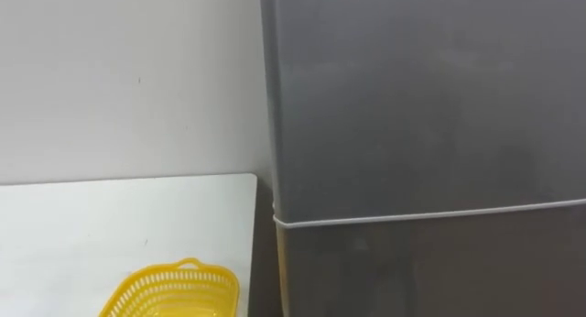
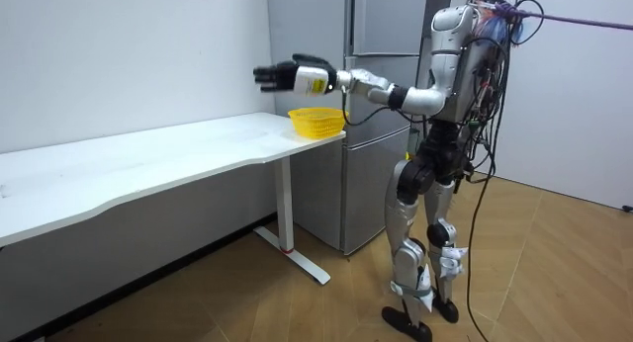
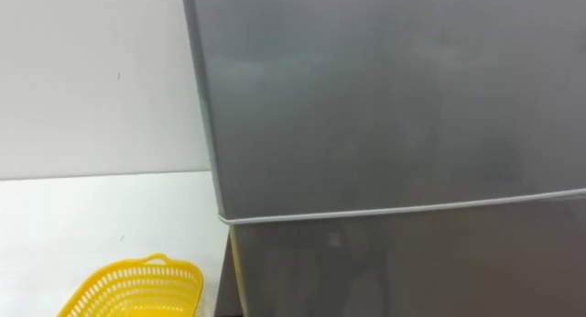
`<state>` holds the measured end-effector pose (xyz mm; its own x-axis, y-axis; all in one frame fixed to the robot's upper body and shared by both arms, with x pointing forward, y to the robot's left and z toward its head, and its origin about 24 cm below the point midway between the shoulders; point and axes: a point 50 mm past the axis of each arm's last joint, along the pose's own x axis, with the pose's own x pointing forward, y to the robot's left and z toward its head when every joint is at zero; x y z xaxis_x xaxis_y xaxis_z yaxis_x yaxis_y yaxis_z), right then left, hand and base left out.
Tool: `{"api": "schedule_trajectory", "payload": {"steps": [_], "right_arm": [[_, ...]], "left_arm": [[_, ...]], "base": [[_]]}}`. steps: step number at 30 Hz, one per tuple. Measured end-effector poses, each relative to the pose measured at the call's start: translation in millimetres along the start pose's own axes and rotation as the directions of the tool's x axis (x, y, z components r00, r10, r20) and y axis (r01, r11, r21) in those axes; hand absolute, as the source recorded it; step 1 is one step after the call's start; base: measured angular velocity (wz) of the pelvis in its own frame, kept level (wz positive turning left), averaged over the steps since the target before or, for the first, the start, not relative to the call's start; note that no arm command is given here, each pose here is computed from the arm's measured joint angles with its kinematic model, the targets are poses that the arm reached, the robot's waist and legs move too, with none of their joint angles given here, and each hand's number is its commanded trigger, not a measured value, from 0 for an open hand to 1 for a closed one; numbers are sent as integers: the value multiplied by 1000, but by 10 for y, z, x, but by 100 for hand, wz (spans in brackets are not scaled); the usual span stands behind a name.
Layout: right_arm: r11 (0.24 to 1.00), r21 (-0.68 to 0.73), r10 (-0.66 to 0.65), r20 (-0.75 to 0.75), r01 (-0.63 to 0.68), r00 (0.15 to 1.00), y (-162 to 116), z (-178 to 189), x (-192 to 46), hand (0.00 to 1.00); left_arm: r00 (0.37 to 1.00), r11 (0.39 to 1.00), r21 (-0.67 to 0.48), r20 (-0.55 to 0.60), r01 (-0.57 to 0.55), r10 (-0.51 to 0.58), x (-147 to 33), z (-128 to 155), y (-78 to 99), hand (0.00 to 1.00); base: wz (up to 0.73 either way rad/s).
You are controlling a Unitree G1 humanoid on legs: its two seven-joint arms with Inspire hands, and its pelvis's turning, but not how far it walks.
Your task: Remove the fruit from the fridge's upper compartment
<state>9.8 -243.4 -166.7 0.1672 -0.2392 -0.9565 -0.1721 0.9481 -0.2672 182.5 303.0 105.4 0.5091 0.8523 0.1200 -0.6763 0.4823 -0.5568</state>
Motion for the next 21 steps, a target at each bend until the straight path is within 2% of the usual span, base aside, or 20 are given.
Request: {"api": "schedule_trajectory", "payload": {"steps": [1,3,4,6,7,9,10,12,13,15,18,20,21], "right_arm": [[1000,1,3,-1,-3,1000,-7,-4,0,0],[1000,-12,17,1,-17,1000,-24,28,6,0],[1000,-15,21,-2,-21,1000,-29,27,7,0],[999,-29,28,-14,-28,1000,-57,25,11,0],[999,-34,29,-17,-30,999,-62,26,12,0],[999,-44,27,-15,-28,1000,-90,39,13,0],[999,-44,27,-16,-28,999,-90,36,13,0],[998,-42,36,-29,-37,999,-81,8,10,0],[998,-41,37,-34,-39,999,-80,3,10,0],[998,-42,39,-43,-41,998,-82,-3,10,0],[998,-50,38,-43,-40,998,-87,10,13,0],[998,-51,40,-49,-42,998,-87,-11,11,0],[998,-50,45,-58,-48,997,-84,-29,8,0]], "left_arm": [[999,999,-9,7,34,-34,-12,23,-47,0],[982,982,-22,18,188,-188,-60,88,-226,0],[974,973,-26,19,227,-227,-71,100,-273,0],[918,917,-40,31,397,-396,-103,141,-480,0],[899,898,-38,35,438,-437,-105,151,-526,0],[808,808,-25,39,589,-588,-132,193,-725,0],[782,782,-26,43,622,-621,-148,207,-776,0],[671,670,-39,62,742,-739,-229,249,-968,0],[645,643,-45,65,765,-762,-244,253,-1012,0],[544,540,-62,69,839,-837,-298,271,-1181,0],[448,444,-58,97,894,-889,-328,320,-1297,0],[436,432,-56,105,900,-894,-317,340,-1294,0],[409,406,-50,99,912,-907,-327,339,-1303,0]], "base": [[10],[5],[0],[4],[0],[-2],[-4],[-5],[-6],[0],[-12],[-6],[6]]}}
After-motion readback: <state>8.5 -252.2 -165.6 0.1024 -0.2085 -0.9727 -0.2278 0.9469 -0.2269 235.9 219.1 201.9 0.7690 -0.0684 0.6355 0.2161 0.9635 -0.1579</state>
